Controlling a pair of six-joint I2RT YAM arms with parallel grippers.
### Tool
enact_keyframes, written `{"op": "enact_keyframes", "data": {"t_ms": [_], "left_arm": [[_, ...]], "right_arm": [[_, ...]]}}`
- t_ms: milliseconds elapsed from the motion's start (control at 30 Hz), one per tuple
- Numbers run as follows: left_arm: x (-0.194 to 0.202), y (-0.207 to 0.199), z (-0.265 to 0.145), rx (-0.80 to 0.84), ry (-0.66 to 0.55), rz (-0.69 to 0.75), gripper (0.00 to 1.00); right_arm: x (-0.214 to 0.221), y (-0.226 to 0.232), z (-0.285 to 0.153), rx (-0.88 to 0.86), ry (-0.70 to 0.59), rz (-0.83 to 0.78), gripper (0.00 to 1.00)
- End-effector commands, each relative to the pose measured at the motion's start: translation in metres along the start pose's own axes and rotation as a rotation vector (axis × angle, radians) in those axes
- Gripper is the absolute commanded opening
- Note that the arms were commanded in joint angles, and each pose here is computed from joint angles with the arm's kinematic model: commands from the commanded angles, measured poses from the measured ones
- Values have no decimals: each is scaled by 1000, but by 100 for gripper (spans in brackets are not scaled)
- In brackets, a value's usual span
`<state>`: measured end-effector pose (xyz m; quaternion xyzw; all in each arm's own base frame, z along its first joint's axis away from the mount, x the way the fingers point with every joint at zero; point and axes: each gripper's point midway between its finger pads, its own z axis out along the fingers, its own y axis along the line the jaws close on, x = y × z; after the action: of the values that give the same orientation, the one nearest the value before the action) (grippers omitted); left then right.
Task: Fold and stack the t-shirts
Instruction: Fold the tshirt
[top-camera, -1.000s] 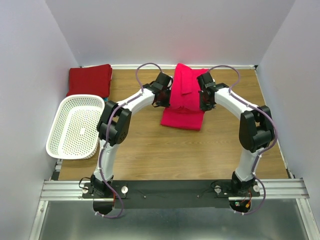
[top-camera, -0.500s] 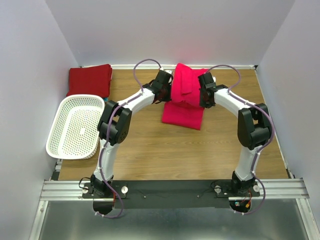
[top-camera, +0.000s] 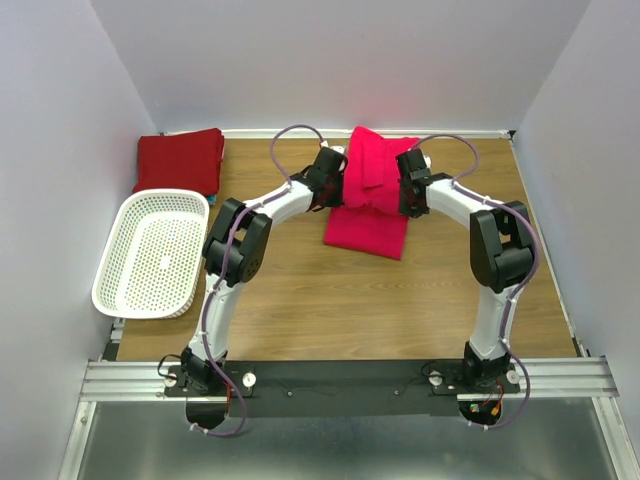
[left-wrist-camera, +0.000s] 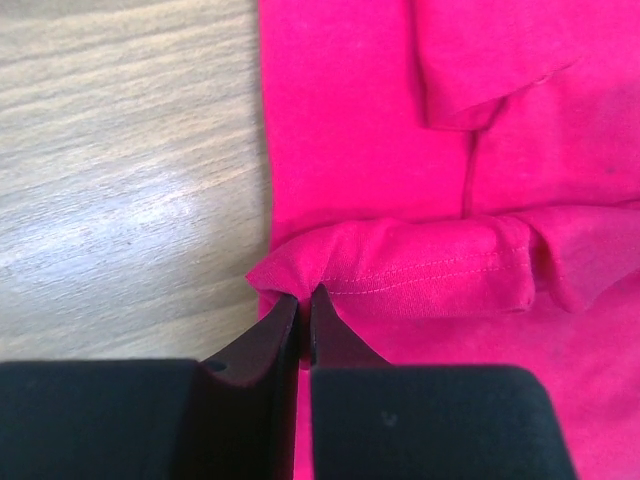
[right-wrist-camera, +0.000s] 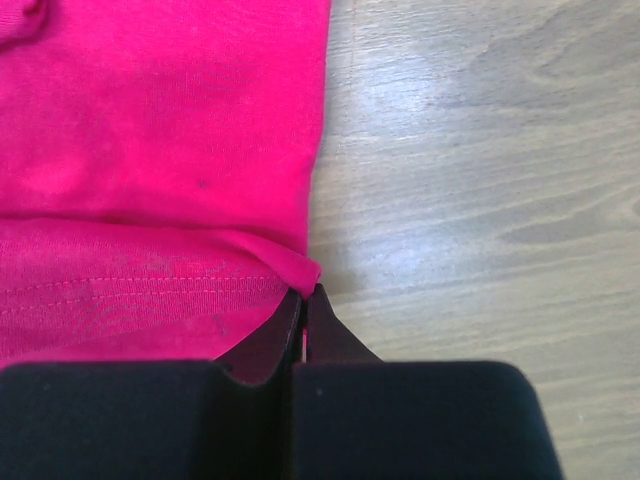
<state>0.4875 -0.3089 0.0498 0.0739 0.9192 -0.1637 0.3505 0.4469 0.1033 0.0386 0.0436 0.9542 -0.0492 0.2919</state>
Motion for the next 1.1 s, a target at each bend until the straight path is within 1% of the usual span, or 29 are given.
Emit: {"op": "enact_keyframes", "data": {"t_ms": [0,33,100,300,567,633,667,733,767,833,867,933,967,1000,1067], "left_arm": [[-8,18,5,-76,-45,-22,13],[-11,18,3,-78,-54,-25,17],[-11,18,0,-82,-61,-32,19],[-15,19,-7,-89,-80,-50,18],[-15,23,-8,-108,-92,-67,16],[-13,23,-8,-109,-91,-65,16],[-15,23,-10,-111,-92,-70,21],[-16,23,-13,-114,-86,-77,35],[-22,20,-20,-105,-100,-84,50],[-29,17,-28,-95,-115,-96,63],[-39,12,-41,-81,-139,-100,69],[-46,7,-55,-64,-146,-111,72],[-49,5,-62,-54,-149,-117,72],[-52,-1,-78,-37,-155,-126,72],[-52,-8,-92,-17,-164,-130,72]], "right_arm": [[3,-11,14,48,-6,-10,6],[1,-11,14,46,-12,-16,7],[-2,-9,12,36,-19,-21,8],[-16,-7,4,18,-55,-25,8],[-19,-7,2,18,-65,-27,8],[-19,-6,4,16,-65,-33,9],[-19,-6,5,17,-63,-36,11],[-19,-6,4,11,-62,-46,16],[-22,-5,-1,4,-72,-46,23],[-27,-2,-7,-20,-85,-45,33],[-34,0,-16,-38,-106,-51,40],[-39,7,-26,-83,-122,-53,45],[-41,11,-32,-105,-129,-52,45],[-46,17,-44,-142,-148,-53,46],[-46,30,-56,-185,-160,-56,46]]}}
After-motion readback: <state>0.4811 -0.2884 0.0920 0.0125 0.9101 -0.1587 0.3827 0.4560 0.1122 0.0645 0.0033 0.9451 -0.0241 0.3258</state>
